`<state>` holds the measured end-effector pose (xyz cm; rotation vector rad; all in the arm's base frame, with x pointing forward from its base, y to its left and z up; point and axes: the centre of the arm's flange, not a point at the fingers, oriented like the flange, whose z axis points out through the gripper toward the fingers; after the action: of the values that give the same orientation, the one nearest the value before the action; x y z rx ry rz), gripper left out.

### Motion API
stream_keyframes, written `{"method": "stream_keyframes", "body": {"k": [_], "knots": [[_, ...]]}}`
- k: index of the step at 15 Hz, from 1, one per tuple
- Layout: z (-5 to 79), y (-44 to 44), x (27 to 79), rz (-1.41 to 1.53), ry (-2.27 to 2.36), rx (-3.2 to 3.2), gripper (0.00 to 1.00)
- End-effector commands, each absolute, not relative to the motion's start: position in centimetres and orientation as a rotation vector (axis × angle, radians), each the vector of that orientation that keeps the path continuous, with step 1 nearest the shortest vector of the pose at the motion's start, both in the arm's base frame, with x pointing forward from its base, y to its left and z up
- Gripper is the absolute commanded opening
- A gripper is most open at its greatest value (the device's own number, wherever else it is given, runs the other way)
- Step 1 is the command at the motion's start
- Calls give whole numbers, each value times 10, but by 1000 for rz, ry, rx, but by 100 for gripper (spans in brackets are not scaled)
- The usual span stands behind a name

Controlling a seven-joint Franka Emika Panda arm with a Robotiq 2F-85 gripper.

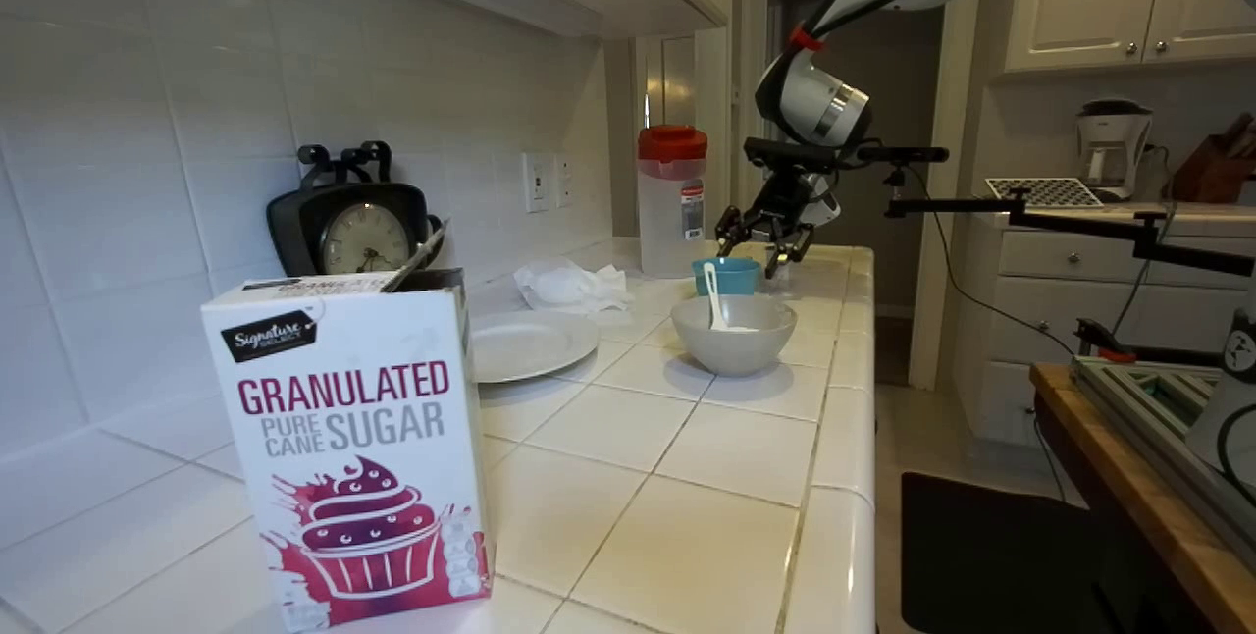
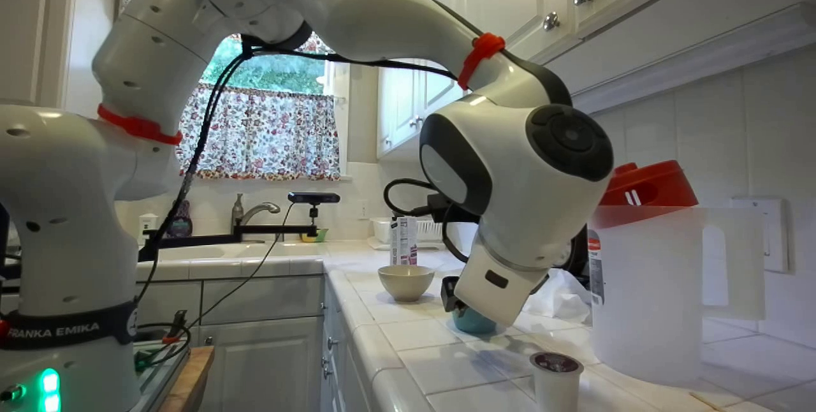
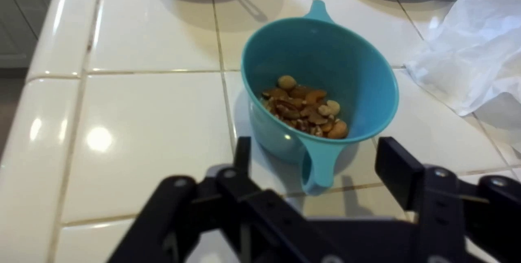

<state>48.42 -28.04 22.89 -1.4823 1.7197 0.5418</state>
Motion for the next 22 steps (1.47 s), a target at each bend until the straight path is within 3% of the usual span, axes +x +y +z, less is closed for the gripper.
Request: {"method": "stream_keyframes", "body": {"k": [1,8,22], "knots": [[231,-281,485,532,1710,-1490,50],[230,-284,484,529,1715,-1484,0],[260,-305,494,533,1764,-1415,3]]}}
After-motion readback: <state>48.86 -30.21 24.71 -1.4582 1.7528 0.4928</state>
